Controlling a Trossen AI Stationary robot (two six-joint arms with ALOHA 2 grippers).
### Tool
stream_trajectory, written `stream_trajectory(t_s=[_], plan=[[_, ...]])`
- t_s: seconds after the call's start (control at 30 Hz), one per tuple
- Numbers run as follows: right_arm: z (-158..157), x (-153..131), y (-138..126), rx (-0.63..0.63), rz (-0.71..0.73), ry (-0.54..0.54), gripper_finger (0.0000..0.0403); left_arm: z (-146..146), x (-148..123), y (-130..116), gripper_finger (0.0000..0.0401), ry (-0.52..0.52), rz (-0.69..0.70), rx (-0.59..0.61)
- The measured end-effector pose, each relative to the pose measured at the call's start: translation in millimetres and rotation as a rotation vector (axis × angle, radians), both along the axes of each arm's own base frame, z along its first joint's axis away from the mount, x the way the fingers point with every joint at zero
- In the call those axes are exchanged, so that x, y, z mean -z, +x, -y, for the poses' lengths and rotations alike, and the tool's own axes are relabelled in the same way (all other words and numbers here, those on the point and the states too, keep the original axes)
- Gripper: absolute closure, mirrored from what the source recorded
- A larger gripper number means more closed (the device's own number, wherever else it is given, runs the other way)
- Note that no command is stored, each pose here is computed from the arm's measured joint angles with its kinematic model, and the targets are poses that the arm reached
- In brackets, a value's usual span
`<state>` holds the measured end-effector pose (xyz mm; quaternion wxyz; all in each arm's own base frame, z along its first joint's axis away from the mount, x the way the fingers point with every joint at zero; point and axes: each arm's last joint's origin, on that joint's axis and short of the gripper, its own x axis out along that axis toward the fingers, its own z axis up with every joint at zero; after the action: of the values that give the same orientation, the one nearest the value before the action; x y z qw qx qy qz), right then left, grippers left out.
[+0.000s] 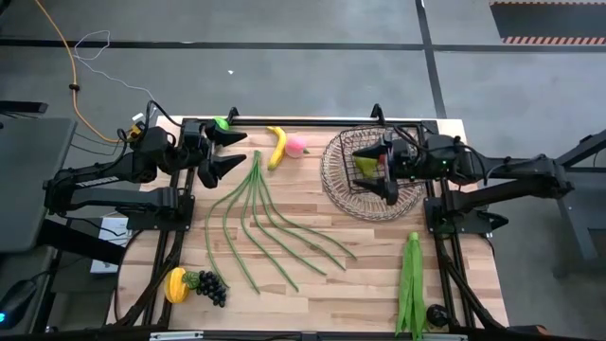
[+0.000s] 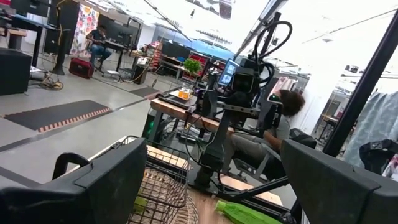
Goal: Build produce basket
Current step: Put the green leaf lettuce into the wire basket
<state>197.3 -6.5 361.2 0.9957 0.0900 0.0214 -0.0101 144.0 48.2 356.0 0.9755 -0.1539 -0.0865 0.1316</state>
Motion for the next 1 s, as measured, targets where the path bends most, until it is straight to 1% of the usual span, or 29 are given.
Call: stream_trajectory(t_s=[0.3, 0.37, 0.5, 0.6, 0.67, 0.73, 0.83, 0.9, 1.0], plan=[[-1, 0, 0, -0.005, 0.000, 0.004, 0.0015, 0, 0, 0, 0.0046, 0.000, 0.000, 0.000], [-1, 0, 0, -0.005, 0.000, 0.019, 0.0015, 0, 0, 0, 0.0046, 0.000, 0.000, 0.000], [-2, 0, 0, -0.023, 0.001, 0.136, 0.0015, 0, 0, 0, 0.0046, 0.000, 0.000, 0.000], [-3, 0, 0, -0.068, -0.010, 0.264, 0.0015, 0, 0, 0, 0.0046, 0.000, 0.000, 0.000], [-4, 3, 0, -0.104, -0.048, 0.360, 0.0015, 0, 0, 0, 0.0046, 0.000, 0.000, 0.000], [-7, 10, -1, -0.128, -0.136, 0.482, 0.0015, 0, 0, 0, 0.0046, 0.000, 0.000, 0.000], [-13, 28, -6, -0.100, -0.358, 0.688, 0.0015, 0, 0, 0, 0.0046, 0.000, 0.000, 0.000], [-18, 41, -12, -0.046, -0.528, 0.807, 0.0015, 0, 0, 0, 0.0046, 0.000, 0.000, -0.001], [-29, 62, -26, 0.091, -0.802, 0.957, 0.0015, 0, 0, 0, 0.0046, 0.000, 0.000, -0.001]])
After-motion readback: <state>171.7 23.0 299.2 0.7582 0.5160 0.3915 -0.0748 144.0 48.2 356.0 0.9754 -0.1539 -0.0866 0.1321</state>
